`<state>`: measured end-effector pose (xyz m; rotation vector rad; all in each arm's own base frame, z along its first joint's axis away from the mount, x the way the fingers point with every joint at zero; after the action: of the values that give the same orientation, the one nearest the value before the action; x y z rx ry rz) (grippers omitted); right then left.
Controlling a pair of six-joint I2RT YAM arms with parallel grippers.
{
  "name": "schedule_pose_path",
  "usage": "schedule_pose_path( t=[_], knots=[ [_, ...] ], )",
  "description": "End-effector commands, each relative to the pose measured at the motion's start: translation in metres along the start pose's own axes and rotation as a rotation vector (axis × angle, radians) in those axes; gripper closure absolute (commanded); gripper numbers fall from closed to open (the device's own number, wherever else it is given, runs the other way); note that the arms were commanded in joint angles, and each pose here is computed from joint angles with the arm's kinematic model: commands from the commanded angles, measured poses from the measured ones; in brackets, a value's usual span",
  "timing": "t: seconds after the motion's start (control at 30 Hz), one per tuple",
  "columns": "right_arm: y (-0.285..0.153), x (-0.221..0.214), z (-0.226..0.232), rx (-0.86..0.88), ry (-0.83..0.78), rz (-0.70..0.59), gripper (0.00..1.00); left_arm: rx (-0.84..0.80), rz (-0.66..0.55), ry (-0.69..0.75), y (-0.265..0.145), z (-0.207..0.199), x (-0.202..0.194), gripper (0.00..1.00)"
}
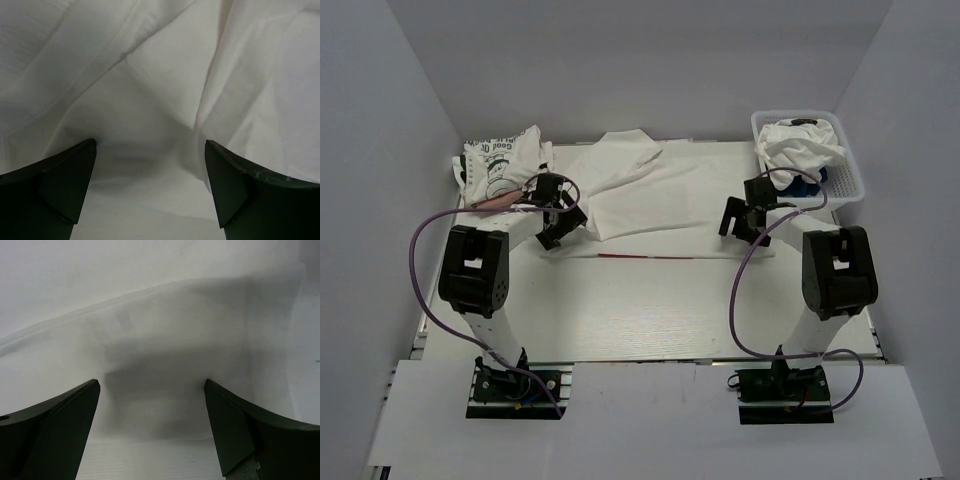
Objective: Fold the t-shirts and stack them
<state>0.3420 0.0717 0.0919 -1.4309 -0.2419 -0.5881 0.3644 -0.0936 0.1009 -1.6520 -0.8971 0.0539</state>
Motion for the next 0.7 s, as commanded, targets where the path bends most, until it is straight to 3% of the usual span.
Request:
schedule_pose_path(
  t=[0.0, 0.13, 0.2, 0.27, 0.33, 0.37, 0.53, 0.67],
  knots=[
    [0.008, 0.001, 0.002, 0.037, 0.004, -0.004, 0.1, 0.044, 0.019, -0.007, 0.005, 0.013, -0.011, 0.01],
    [-0.003, -0.047, -0.013, -0.005, 0.117, 0.085, 0.1, 0.091, 0.066, -0.01, -0.009, 0.042, -0.04, 0.01],
    [-0.02, -0.063, -0.019, 0.015, 0.144, 0.053, 0.1, 0.123, 0.132, -0.032, -0.019, 0.064, -0.065, 0.01],
    [-0.026, -0.09, -0.025, 0.03, 0.17, 0.098, 0.1, 0.049, 0.076, -0.029, -0.044, 0.064, -0.071, 0.01],
    [-0.044, -0.107, -0.03, 0.053, 0.184, 0.088, 0.1, -0.005, 0.139, -0.024, -0.057, 0.076, -0.094, 0.01],
    [-0.046, -0.135, -0.037, 0.043, 0.181, 0.157, 0.1, -0.022, 0.137, -0.025, -0.072, 0.084, -0.102, 0.01],
    [-0.091, -0.137, -0.035, 0.18, 0.174, -0.015, 0.1, -0.144, 0.082, -0.005, -0.104, 0.084, -0.103, 0.01],
    [-0.114, -0.105, -0.034, 0.162, 0.146, -0.181, 0.1, -0.308, 0.088, 0.079, -0.127, 0.052, -0.085, 0.01]
  ],
)
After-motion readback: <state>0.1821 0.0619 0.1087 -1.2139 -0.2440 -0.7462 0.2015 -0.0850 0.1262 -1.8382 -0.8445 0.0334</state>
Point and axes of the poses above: each gripper's point midway between its finger pads, its own y axis out along the fingers, its own z axis along the line the jaws close on, x = y × z, the point moved 8 cm from there along -y, back along the fingers, and after that the axes turned 1 degree about y, right-handed, at the moved point
